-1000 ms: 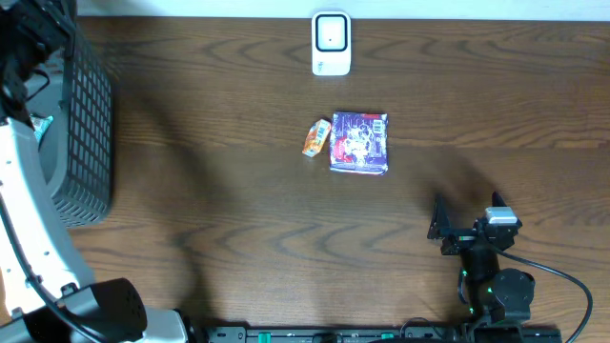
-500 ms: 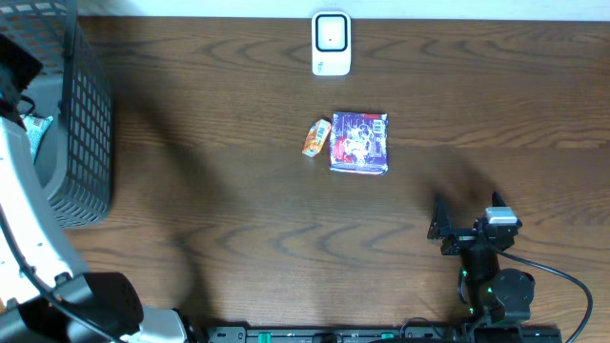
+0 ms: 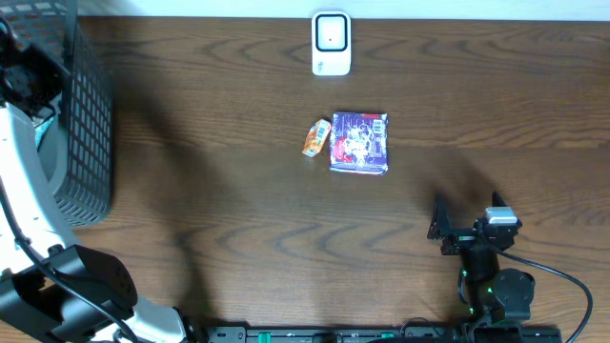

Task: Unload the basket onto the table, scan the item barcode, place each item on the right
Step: 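Reach into the basket and grasp the mint-green package with the left gripper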

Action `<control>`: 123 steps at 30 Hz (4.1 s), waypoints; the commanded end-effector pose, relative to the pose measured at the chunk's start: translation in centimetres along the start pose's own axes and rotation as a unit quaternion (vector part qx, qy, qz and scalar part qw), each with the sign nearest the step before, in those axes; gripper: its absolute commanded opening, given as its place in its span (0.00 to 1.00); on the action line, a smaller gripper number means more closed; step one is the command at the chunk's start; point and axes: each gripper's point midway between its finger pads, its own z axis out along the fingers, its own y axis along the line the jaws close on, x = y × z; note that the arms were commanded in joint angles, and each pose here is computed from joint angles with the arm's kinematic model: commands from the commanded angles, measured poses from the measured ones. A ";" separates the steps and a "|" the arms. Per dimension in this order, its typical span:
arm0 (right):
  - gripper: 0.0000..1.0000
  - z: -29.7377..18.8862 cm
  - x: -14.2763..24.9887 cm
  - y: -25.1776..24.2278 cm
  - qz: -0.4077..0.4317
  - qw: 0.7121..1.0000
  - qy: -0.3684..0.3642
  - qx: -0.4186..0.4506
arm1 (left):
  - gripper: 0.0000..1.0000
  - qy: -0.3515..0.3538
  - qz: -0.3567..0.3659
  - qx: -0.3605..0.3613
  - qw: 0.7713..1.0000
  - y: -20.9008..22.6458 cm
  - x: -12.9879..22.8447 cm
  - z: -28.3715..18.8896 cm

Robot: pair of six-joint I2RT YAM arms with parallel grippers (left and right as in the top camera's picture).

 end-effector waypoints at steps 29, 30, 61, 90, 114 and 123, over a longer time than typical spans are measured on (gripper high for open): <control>0.99 0.0 0.0 -0.5 0.006 1.000 0.000 0.010 | 0.08 0.130 0.132 0.282 0.941 -8.1 7.4 -3.7; 0.99 0.0 0.0 -0.5 0.006 1.000 0.000 0.010 | 0.07 0.132 0.134 0.289 0.939 -8.3 7.5 -3.9; 0.99 0.0 0.0 -0.5 0.006 1.000 0.000 0.010 | 0.08 -0.005 0.010 0.143 0.990 -9.9 0.2 3.6; 0.99 0.0 0.0 -0.5 0.006 1.000 0.000 0.010 | 0.08 0.070 0.008 0.331 0.941 -11.5 1.5 2.4; 0.99 0.0 0.0 -0.5 0.006 1.000 0.000 0.010 | 0.83 -0.022 -0.036 -0.048 0.998 5.8 -1.9 1.7; 0.99 0.0 0.0 -0.5 0.006 1.000 0.000 0.010 | 0.83 0.028 0.064 -0.176 0.982 8.2 2.5 6.5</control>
